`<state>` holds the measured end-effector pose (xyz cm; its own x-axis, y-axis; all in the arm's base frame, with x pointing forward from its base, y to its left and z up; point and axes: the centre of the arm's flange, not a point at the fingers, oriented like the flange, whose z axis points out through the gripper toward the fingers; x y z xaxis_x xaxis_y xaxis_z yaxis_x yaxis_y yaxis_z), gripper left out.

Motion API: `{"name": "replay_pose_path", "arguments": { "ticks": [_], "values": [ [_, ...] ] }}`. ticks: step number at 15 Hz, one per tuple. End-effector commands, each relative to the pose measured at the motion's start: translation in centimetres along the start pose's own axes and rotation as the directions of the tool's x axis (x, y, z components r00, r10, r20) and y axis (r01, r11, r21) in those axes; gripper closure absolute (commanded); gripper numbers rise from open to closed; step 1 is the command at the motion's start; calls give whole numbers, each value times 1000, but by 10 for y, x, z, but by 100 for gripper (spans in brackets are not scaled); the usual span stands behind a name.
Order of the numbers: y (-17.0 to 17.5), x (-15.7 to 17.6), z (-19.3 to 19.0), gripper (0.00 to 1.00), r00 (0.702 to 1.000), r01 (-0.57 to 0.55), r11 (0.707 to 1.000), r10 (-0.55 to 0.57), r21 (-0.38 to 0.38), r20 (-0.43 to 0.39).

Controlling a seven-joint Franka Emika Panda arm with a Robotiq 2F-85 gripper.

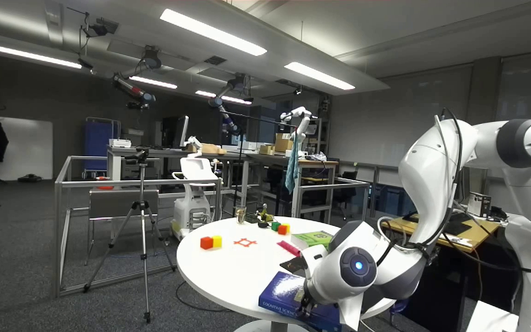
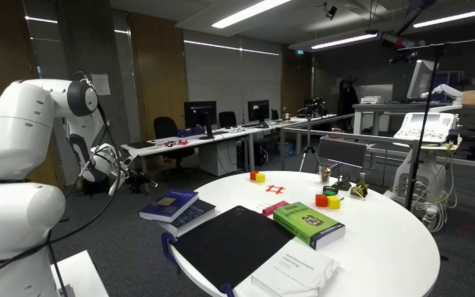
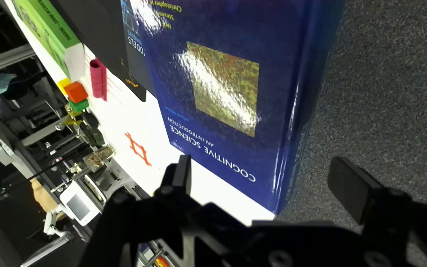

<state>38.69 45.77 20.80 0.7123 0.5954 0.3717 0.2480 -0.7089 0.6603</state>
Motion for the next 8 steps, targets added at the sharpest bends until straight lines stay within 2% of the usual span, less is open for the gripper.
{"name": "replay_pose_path", "arguments": {
  "ticks": [1,5,8],
  "values": [
    [-21,6,11,0,996,88,993,-88,-73,4],
    [-39,-2,23,0,993,119,973,-117,-196,18],
    [-48,-4,28,0,992,129,957,-121,-261,47]
  ]
}}
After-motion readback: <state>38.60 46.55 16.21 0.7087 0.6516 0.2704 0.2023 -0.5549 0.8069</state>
